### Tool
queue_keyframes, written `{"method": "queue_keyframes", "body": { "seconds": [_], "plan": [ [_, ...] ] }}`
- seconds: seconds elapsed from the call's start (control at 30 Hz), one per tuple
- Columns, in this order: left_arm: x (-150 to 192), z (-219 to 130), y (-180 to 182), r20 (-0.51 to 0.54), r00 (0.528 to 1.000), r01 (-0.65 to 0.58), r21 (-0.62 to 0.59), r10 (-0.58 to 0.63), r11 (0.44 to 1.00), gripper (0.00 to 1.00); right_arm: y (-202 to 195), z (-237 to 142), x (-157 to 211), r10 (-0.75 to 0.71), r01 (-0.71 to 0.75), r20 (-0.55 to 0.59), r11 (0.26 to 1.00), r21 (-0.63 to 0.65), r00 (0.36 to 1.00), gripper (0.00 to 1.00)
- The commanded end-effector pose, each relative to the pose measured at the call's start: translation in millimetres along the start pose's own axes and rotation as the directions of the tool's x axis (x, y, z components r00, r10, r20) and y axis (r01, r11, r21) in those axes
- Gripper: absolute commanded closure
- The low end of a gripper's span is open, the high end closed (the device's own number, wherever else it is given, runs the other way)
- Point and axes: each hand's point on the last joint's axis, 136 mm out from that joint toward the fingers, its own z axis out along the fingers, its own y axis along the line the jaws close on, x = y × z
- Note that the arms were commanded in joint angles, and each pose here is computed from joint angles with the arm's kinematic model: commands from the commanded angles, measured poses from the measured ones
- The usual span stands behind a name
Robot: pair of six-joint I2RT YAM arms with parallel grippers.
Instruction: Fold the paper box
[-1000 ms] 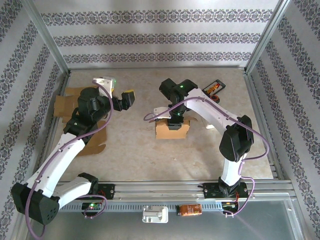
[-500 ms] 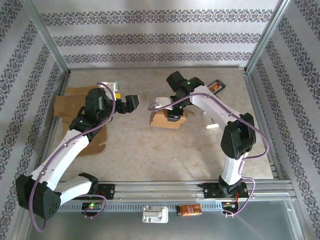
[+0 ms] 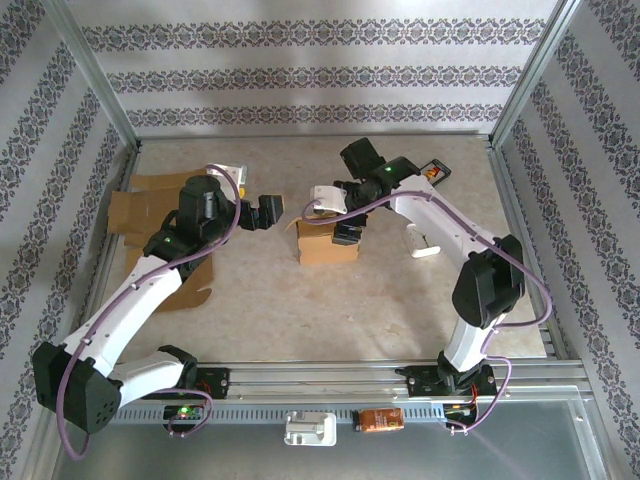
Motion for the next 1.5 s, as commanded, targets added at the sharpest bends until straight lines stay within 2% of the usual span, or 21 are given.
{"method": "queue_keyframes", "body": {
  "seconds": [0.0, 0.17, 0.3, 0.37, 0.47, 0.6, 0.67, 0.77, 0.83, 0.9, 1.07, 1.17, 1.27, 1.47],
  "plan": [
    [-2, 0, -4, -0.021, 0.997, -0.069, 0.0, 0.069, 0.998, 0.0, 2, -15, -9, 0.009, -0.01, 0.063, 1.0, 0.013, 0.998, 0.03],
    [4, 4, -7, -0.058, 0.994, -0.09, 0.02, 0.091, 0.996, 0.0, 2, -48, -23, 0.077, -0.084, 0.18, 0.996, 0.028, 0.981, 0.02],
    [8, 9, -10, -0.127, 0.989, -0.078, 0.028, 0.081, 0.997, 0.03, -6, -89, -37, 0.211, -0.237, 0.358, 0.971, 0.03, 0.91, 0.02],
    [11, 12, -15, -0.176, 0.982, -0.059, 0.035, 0.064, 0.998, 0.06, -20, -107, -36, 0.313, -0.368, 0.454, 0.929, 0.035, 0.834, 0.02],
    [23, 21, -32, -0.261, 0.964, -0.033, 0.099, 0.058, 0.995, 0.11, -45, -125, -21, 0.501, -0.597, 0.526, 0.802, 0.016, 0.687, 0.02],
    [39, 26, -48, -0.351, 0.933, -0.028, 0.157, 0.082, 0.987, 0.14, -49, -125, 17, 0.756, -0.813, 0.465, 0.57, -0.12, 0.461, 0.02],
    [46, 23, -56, -0.381, 0.919, -0.029, 0.196, 0.104, 0.98, 0.16, -38, -116, 30, 0.821, -0.85, 0.429, 0.491, -0.191, 0.377, 0.02],
    [55, 18, -62, -0.416, 0.901, -0.034, 0.211, 0.121, 0.977, 0.16, -24, -108, 42, 0.846, -0.881, 0.425, 0.432, -0.195, 0.321, 0.05],
    [62, 14, -67, -0.439, 0.89, -0.033, 0.211, 0.124, 0.977, 0.16, -13, -102, 45, 0.841, -0.872, 0.421, 0.448, -0.195, 0.339, 0.08],
    [69, 11, -71, -0.461, 0.877, -0.041, 0.207, 0.134, 0.977, 0.13, -6, -92, 51, 0.828, -0.862, 0.416, 0.477, -0.17, 0.377, 0.06],
    [82, 13, -55, -0.489, 0.863, -0.081, 0.114, 0.127, 0.99, 0.09, -3, -74, 61, 0.806, -0.838, 0.39, 0.528, -0.135, 0.445, 0.07],
    [85, 16, -43, -0.487, 0.863, -0.117, 0.067, 0.135, 0.991, 0.08, -2, -67, 54, 0.788, -0.802, 0.382, 0.574, -0.168, 0.484, 0.14],
    [89, 19, -43, -0.501, 0.854, -0.126, 0.071, 0.144, 0.99, 0.08, -1, -58, 47, 0.767, -0.773, 0.376, 0.61, -0.173, 0.521, 0.24],
    [92, 25, -46, -0.504, 0.856, -0.088, 0.082, 0.117, 0.993, 0.18, -3, -46, 49, 0.783, -0.786, 0.355, 0.593, -0.176, 0.511, 0.39]
  ]
}}
